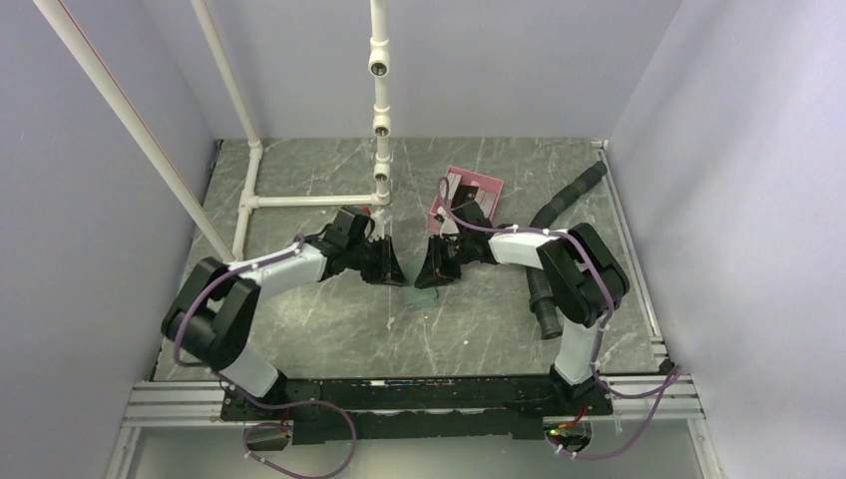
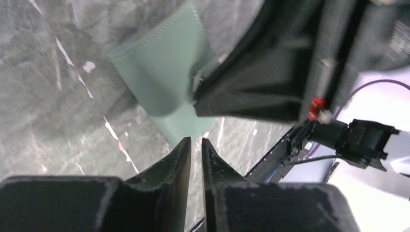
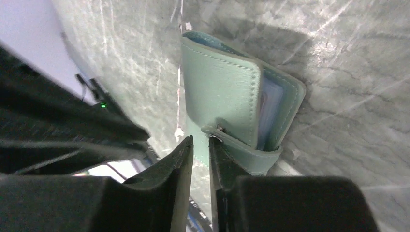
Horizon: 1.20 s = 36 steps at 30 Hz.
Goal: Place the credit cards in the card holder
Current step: Close the card holder at the center of the board.
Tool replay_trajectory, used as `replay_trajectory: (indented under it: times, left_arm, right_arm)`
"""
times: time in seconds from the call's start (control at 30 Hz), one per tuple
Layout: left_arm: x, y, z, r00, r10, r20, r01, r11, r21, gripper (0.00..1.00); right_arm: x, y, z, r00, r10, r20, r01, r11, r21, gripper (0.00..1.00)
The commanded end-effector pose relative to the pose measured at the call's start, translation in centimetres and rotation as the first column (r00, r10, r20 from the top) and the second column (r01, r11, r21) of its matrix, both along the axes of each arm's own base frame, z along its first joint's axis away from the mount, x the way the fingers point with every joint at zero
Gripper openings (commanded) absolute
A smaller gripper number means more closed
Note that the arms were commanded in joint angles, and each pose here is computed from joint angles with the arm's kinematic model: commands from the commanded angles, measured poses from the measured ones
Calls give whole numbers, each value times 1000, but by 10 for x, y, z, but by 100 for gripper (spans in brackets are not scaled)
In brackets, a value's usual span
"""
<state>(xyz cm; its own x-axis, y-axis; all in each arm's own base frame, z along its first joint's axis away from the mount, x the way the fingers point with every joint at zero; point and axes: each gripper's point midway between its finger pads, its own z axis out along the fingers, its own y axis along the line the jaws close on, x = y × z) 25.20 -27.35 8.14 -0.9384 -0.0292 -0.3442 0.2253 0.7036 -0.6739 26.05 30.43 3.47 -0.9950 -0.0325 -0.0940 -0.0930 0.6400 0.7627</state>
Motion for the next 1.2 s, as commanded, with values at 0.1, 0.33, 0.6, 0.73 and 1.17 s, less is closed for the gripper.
replay_trajectory:
  times: [0.1, 0.33, 0.6, 0.73, 1.17]
  left_arm:
    - [35, -23, -3, 1000, -17, -14, 16, 997, -72, 15]
    - [40, -29, -10, 999, -10, -33, 7, 996, -90, 10]
    - [44, -27, -31, 998, 9, -69, -12, 999, -51, 7]
    - [40, -25, -43, 995, 18, -102, -21, 999, -35, 4]
    - [38, -22, -48, 995, 28, -98, -32, 999, -31, 3]
  right_arm:
    - [23, -20, 26, 966, 3, 260, 40, 986, -160, 33]
    - [15, -23, 57, 941, 1, 339, 67, 979, -190, 37]
    - [19, -11, 51, 904, 88, 419, 62, 941, -333, 49]
    - [26, -15, 42, 877, 140, 460, 113, 870, -479, 43]
    - [28, -21, 34, 834, 234, 499, 200, 715, -670, 29]
